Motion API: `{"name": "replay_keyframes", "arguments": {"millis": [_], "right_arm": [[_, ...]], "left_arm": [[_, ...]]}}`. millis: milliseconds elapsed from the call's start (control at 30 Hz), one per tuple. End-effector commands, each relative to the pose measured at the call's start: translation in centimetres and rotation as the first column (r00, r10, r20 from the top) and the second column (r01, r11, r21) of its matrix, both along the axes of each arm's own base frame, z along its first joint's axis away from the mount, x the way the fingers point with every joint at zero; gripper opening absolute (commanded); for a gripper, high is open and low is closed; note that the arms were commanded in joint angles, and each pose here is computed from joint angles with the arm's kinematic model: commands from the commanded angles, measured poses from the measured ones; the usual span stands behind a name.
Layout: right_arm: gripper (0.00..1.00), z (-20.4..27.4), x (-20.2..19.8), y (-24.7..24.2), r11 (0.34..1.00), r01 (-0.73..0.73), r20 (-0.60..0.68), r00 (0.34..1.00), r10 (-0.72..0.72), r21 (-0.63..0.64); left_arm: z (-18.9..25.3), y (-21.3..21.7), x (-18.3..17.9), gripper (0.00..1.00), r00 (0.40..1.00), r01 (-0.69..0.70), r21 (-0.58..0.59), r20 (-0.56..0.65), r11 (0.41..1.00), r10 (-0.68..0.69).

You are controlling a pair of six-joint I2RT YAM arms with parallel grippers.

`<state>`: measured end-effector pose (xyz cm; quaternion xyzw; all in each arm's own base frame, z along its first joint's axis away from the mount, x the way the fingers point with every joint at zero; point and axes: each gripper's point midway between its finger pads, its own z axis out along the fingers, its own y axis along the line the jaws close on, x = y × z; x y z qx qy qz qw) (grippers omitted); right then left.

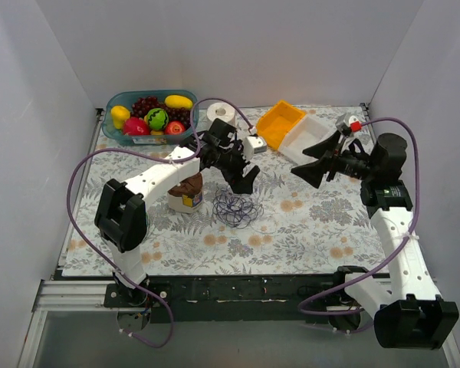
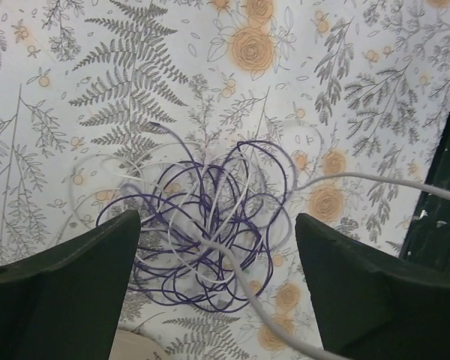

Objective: Untangle the cables

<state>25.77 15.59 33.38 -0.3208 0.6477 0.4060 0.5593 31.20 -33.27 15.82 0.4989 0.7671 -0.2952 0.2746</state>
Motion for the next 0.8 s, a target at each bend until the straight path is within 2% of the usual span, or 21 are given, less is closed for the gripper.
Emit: {"name": "replay_keyframes", "arguments": {"millis": [0,133,267,333,400,433,533,600,633,700,733,767], "right_arm": [[0.90,-1.2,-0.8,2.1,0.996,-0.089,-0.016,0.996,0.089,-0.010],[0.90,-4.2,0.2,2.9,0.997,-0.044,-0.075,0.996,0.039,-0.064],[0.88,-7.3,0.7,4.1,0.994,-0.079,-0.166,0.984,0.067,-0.070],[0.88,-8.8,1.9,3.9,0.995,-0.031,-0.205,0.979,0.010,-0.099],[0.88,-11.4,3.2,3.8,0.987,0.026,-0.269,0.961,-0.069,-0.160],[0.86,-12.8,4.8,2.8,0.969,0.116,-0.277,0.945,-0.176,-0.217],[0.77,-15.6,7.0,2.8,0.952,0.146,-0.355,0.904,-0.238,-0.268],[0.76,-17.3,8.2,3.7,0.951,0.124,-0.381,0.896,-0.229,-0.282],[0.76,-17.0,9.3,4.3,0.953,0.130,-0.347,0.910,-0.224,-0.274],[0.76,-19.2,9.9,6.0,0.955,0.066,-0.383,0.906,-0.179,-0.291],[0.76,-18.9,10.6,6.8,0.956,0.053,-0.377,0.912,-0.164,-0.289],[0.79,-19.7,10.3,8.0,0.951,0.003,-0.379,0.917,-0.126,-0.309]], "left_arm": [[3.4,-1.0,-0.2,0.91,0.992,0.071,-0.047,0.111,0.996,-0.066],[4.2,0.5,-0.8,0.98,0.991,0.056,-0.015,0.124,0.998,-0.054],[4.0,3.3,-1.6,0.98,0.994,0.027,0.028,0.106,0.999,-0.030],[4.5,4.7,-1.5,0.98,0.993,-0.012,0.041,0.119,0.999,0.007],[5.0,6.1,-0.8,0.98,0.992,-0.084,0.030,0.098,0.996,0.081],[5.4,6.7,-0.3,0.98,0.989,-0.120,0.019,0.094,0.993,0.118],[5.9,9.3,1.4,0.98,0.954,-0.295,0.014,0.065,0.956,0.293],[5.0,10.2,0.7,0.98,0.944,-0.328,0.031,0.043,0.944,0.326],[4.7,10.2,0.1,0.98,0.942,-0.335,0.027,0.021,0.942,0.334],[5.0,10.1,-0.9,0.98,0.942,-0.334,-0.006,-0.011,0.942,0.334],[4.4,10.1,-1.4,0.98,0.939,-0.341,0.000,-0.040,0.940,0.341],[4.4,10.1,-1.7,0.98,0.933,-0.355,-0.004,-0.059,0.935,0.354]]}}
